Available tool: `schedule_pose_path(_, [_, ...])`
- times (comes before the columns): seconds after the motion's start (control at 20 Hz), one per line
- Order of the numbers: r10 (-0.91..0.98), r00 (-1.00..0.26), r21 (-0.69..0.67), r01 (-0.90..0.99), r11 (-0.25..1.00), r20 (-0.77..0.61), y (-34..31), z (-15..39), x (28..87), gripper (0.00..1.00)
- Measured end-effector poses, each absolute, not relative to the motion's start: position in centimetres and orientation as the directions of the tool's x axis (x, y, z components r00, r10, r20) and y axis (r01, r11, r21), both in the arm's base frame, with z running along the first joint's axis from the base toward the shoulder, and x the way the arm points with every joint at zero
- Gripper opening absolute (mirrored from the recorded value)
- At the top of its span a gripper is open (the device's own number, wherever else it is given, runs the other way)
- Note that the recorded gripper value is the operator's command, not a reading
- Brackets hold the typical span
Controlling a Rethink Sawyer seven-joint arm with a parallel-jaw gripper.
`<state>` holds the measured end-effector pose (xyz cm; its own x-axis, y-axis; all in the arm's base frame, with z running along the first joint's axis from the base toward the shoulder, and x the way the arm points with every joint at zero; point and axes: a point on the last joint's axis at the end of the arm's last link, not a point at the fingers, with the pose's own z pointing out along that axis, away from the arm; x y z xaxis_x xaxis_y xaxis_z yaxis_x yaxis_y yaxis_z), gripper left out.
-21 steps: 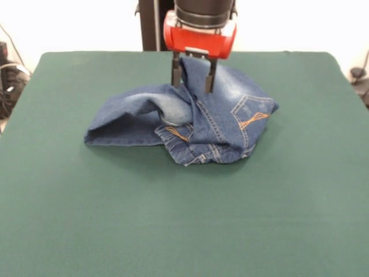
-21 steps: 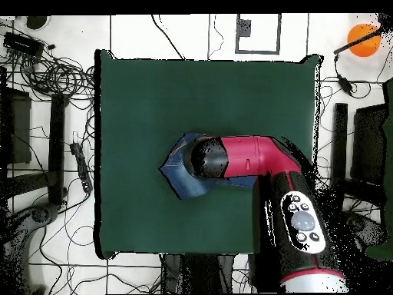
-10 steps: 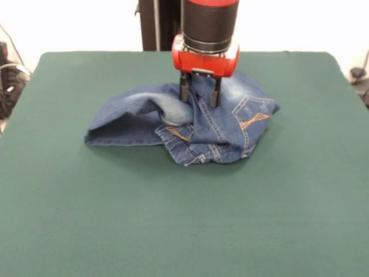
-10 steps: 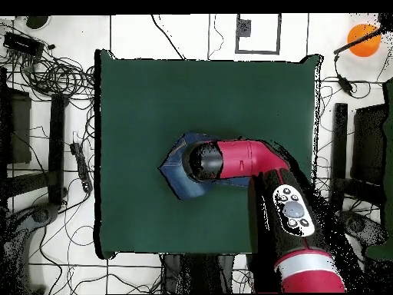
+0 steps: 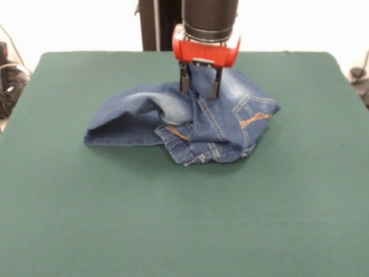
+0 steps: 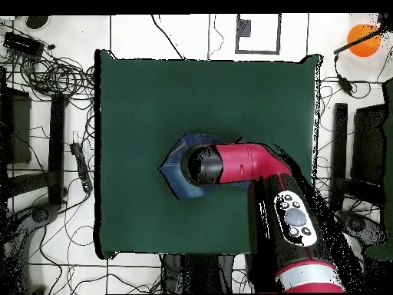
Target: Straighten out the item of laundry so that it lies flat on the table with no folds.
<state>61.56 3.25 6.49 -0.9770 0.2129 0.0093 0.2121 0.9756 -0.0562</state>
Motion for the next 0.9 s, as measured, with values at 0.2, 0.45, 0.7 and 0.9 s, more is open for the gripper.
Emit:
schedule_pose_path(0.2, [0.211, -0.977, -0.058, 0.211, 0.976, -0.002, 3.2, 7.2, 61.6, 1.00])
schedule_pose_path(0.45, [0.210, -0.978, -0.058, 0.210, 0.976, -0.013, 3.2, 7.5, 61.8, 1.00])
schedule_pose_path(0.7, [0.205, -0.977, -0.039, 0.207, 0.978, -0.055, 3.4, 6.9, 62.3, 1.00])
schedule_pose_path(0.9, [0.199, -0.978, -0.027, 0.201, 0.979, -0.066, 3.9, 6.0, 62.2, 1.00])
